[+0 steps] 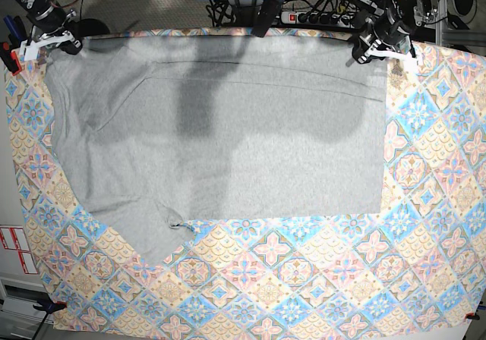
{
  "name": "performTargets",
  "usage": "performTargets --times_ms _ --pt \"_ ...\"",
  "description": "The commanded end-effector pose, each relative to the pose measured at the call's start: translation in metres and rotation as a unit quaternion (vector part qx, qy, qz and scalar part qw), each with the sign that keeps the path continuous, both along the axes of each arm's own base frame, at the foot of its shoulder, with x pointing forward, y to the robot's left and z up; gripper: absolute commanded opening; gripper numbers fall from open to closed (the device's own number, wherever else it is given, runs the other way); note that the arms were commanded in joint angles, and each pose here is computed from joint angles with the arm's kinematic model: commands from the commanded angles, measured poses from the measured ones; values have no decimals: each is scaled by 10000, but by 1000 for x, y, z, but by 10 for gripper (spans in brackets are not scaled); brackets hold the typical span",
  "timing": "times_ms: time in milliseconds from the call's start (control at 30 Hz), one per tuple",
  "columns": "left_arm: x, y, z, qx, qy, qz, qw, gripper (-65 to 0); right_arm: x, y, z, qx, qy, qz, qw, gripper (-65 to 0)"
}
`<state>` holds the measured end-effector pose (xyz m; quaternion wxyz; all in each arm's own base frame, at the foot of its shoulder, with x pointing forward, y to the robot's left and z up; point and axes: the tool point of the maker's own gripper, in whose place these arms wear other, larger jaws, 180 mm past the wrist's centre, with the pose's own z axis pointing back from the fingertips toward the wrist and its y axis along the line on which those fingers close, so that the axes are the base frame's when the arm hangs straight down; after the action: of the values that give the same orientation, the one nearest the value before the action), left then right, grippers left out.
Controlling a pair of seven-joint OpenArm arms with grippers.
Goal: Fold the T-shirt properly
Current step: 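Move both grippers back toward the shirt's collar edge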
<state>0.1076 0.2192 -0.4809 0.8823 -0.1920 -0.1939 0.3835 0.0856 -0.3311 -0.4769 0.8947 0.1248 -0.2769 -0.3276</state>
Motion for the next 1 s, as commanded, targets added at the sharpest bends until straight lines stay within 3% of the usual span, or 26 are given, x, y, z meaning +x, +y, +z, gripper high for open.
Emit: performTargets --times_ms 0,100,267,400,767,867,967 --pt "-11 8 -4 182 250 -45 9995 -650 0 -9 7 -133 -11 35 9999 -637" --pt "-10 8 -3 172 237 -40 9996 -633 -3 -10 7 -136 11 29 9999 -580" --pt "-16 8 -5 170 317 -48 9993 -449 -10 -25 19 -369 -22 -93 9993 -504" --pt "-23 9 -4 13 523 -78 9986 -364 -15 -34 29 -548 -44 -139 9984 -476" --pt "-32 73 16 330 491 693 9958 -344 -6 -64 76 -1309 -382 -173 9905 -472" --pt "-13 88 25 431 247 850 9951 -347 -1 -71 89 -1694 -306 -2 9851 -472" --pt "18 96 38 427 26 649 9970 -347 25 -73 106 -2046 -483 175 9775 -472"
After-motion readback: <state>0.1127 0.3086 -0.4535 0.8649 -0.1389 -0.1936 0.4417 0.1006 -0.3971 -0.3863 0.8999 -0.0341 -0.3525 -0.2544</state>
